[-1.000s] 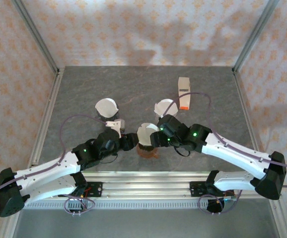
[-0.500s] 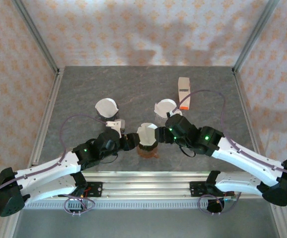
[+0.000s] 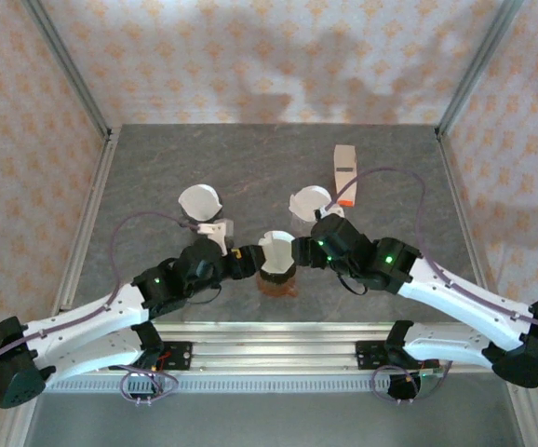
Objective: Place the coffee filter in the dripper
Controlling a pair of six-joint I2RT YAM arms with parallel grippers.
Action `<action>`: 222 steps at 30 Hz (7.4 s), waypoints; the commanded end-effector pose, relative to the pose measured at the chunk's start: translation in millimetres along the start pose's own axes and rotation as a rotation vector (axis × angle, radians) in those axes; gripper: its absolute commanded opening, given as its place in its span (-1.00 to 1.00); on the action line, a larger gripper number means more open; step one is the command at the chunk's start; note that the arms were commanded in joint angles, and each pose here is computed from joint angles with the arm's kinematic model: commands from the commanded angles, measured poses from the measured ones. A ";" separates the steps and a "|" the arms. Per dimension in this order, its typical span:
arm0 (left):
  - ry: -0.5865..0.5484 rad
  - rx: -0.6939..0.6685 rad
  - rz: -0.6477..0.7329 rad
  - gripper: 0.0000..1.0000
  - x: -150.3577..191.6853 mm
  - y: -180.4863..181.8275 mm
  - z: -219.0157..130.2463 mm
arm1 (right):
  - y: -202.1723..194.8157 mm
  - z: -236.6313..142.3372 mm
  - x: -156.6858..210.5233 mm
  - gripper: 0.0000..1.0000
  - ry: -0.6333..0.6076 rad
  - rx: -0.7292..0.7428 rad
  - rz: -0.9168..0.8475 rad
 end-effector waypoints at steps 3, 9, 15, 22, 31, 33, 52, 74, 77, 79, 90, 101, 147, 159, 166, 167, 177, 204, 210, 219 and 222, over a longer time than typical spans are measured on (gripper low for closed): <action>-0.060 0.054 0.015 0.63 -25.3 -23.3 -23.5 | -6.5 -17.0 -10.9 0.45 -0.085 0.023 0.025; -0.236 -0.077 0.098 0.99 -60.0 -18.9 -72.1 | -18.4 -24.1 -17.0 0.56 -0.168 0.082 0.031; -0.422 -0.314 0.171 0.99 -86.9 8.7 -121.7 | -33.5 -22.2 -12.8 0.99 -0.224 0.146 0.062; -0.509 -0.481 0.054 0.91 -92.4 54.1 -154.2 | -38.4 -19.7 -5.2 0.97 -0.222 0.135 0.042; -0.462 -0.542 -0.191 0.53 -93.5 102.1 -133.6 | -36.6 -22.8 0.6 0.94 -0.246 0.029 0.057; -0.448 -0.518 -0.291 0.42 -92.7 121.1 -121.0 | -36.9 -25.2 0.9 0.94 -0.252 0.015 0.061; -0.478 -0.389 -0.735 -1.00 -79.9 229.6 -29.9 | -43.4 -38.1 0.4 0.94 -0.286 0.000 0.060; -0.413 -0.196 -0.769 -1.00 -68.0 254.2 33.1 | -49.4 -44.0 -0.2 0.94 -0.302 0.027 0.058; -0.405 -0.198 -0.755 -1.00 -66.5 250.6 35.1 | -49.8 -44.2 -0.2 0.94 -0.302 0.031 0.056; -0.390 -0.203 -0.742 -1.00 -63.7 247.8 38.1 | -50.3 -43.8 0.1 0.94 -0.302 0.034 0.056; -0.347 -0.171 -0.716 -1.00 -54.8 235.8 58.2 | -51.4 -40.0 3.5 0.94 -0.291 0.037 0.057; -0.306 -0.117 -0.677 -1.00 -49.7 214.1 83.6 | -52.9 -38.4 5.9 0.94 -0.282 0.044 0.063; -0.554 -0.968 0.085 0.99 -124.1 166.7 -108.2 | -115.8 -37.5 -39.9 0.99 -0.528 0.603 0.172; -0.573 -1.154 0.282 0.99 -132.3 229.8 -56.9 | -128.0 -38.7 -36.8 0.99 -0.564 0.697 0.204; -0.623 -1.109 0.342 0.99 -129.8 249.5 -27.9 | -134.9 -38.6 -35.7 0.99 -0.562 0.739 0.188; -0.622 -1.091 0.347 0.99 -127.1 253.0 -23.0 | -135.7 -38.8 -36.2 0.99 -0.569 0.747 0.189; -0.509 -0.913 0.401 1.00 -123.7 261.6 3.1 | -140.0 -27.4 -45.5 0.99 -0.571 0.764 0.183; -0.519 -0.925 0.417 1.00 -123.9 261.6 5.5 | -275.4 93.1 -46.2 0.99 -0.621 0.654 0.159; -0.520 -0.925 0.416 1.00 -124.2 261.5 5.5 | -284.9 120.2 -40.3 0.99 -0.588 0.638 0.148; -0.520 -0.924 0.417 1.00 -124.6 261.3 5.7 | -286.7 120.3 -40.7 0.99 -0.568 0.626 0.156; -0.519 -0.926 0.417 1.00 -124.5 261.4 5.5 | -287.0 119.8 -41.0 0.99 -0.567 0.629 0.157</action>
Point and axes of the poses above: each hand's point on the last joint's axis, 136 mm out from that joint toward the fingers, its own z axis out along the fingers, its own y axis along the line the jaws close on, x = y × z, the point moved 6 cm from there along -z, back along the fingers, and after that the axes turned 2 degrees about z, right-handed, at the moved point
